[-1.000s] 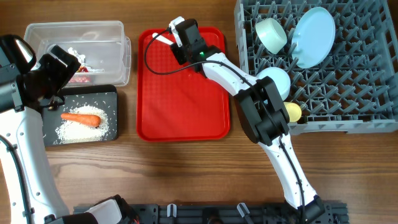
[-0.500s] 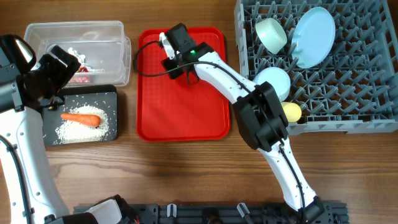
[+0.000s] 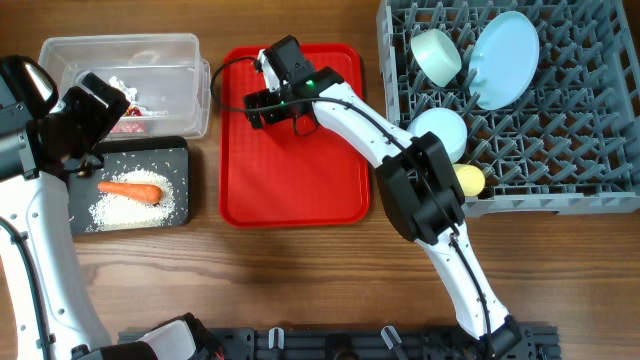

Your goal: Sort waste into correct bins and load items into the dishwasher rack

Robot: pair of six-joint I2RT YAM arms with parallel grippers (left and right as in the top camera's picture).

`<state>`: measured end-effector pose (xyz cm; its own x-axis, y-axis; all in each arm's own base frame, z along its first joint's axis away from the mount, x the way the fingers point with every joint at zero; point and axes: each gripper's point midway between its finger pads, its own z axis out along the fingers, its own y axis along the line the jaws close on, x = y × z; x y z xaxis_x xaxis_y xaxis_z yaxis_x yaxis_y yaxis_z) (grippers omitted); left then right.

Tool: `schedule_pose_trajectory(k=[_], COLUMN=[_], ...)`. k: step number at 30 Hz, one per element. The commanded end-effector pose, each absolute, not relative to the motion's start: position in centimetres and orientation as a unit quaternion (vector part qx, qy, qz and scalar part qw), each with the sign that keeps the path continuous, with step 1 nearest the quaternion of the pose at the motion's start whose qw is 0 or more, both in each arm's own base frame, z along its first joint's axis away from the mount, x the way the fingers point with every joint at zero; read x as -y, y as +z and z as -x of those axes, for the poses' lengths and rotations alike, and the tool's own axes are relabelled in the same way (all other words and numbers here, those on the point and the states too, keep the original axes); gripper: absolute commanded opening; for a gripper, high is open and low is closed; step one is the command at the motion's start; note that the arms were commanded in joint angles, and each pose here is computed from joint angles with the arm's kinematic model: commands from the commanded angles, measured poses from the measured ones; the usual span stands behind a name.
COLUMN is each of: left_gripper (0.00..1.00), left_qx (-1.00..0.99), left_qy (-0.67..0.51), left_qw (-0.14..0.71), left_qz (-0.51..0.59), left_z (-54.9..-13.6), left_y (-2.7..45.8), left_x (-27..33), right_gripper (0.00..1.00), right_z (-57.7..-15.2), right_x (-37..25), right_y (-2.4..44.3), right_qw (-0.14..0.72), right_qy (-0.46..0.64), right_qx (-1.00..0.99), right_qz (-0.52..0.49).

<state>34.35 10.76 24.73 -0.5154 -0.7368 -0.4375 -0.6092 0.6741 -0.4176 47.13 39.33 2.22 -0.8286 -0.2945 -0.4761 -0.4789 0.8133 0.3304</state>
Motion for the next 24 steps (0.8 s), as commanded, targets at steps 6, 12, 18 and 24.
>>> schedule_pose_trajectory(k=[6,12,18,24], left_gripper=[1.0,1.0,1.0,1.0], left_qx=[-0.862,-0.862,-0.862,-0.862], left_qy=[-0.105,-0.105,-0.105,-0.105], left_qw=[0.3,0.3,0.3,0.3], left_qz=[0.395,0.395,0.395,0.395], left_z=[-34.4,-34.4,-34.4,-34.4], left_y=[24.6,24.6,24.6,24.6], left_x=[-11.1,-11.1,-11.1,-11.1], right_gripper=[0.7,0.54,0.51,0.45], right_z=[-49.1,-49.2,-48.7,-47.9], right_x=[-35.6,-36.0,-37.9,-38.3], right_y=[0.5,-0.4,-0.5,-2.0], right_qw=[0.213,0.219,0.218,0.204], right_qy=[0.161,0.154,0.189,0.184], right_qx=[-0.962,-0.961,-0.952,-0.955], right_qz=[0.061,0.065,0.105,0.108])
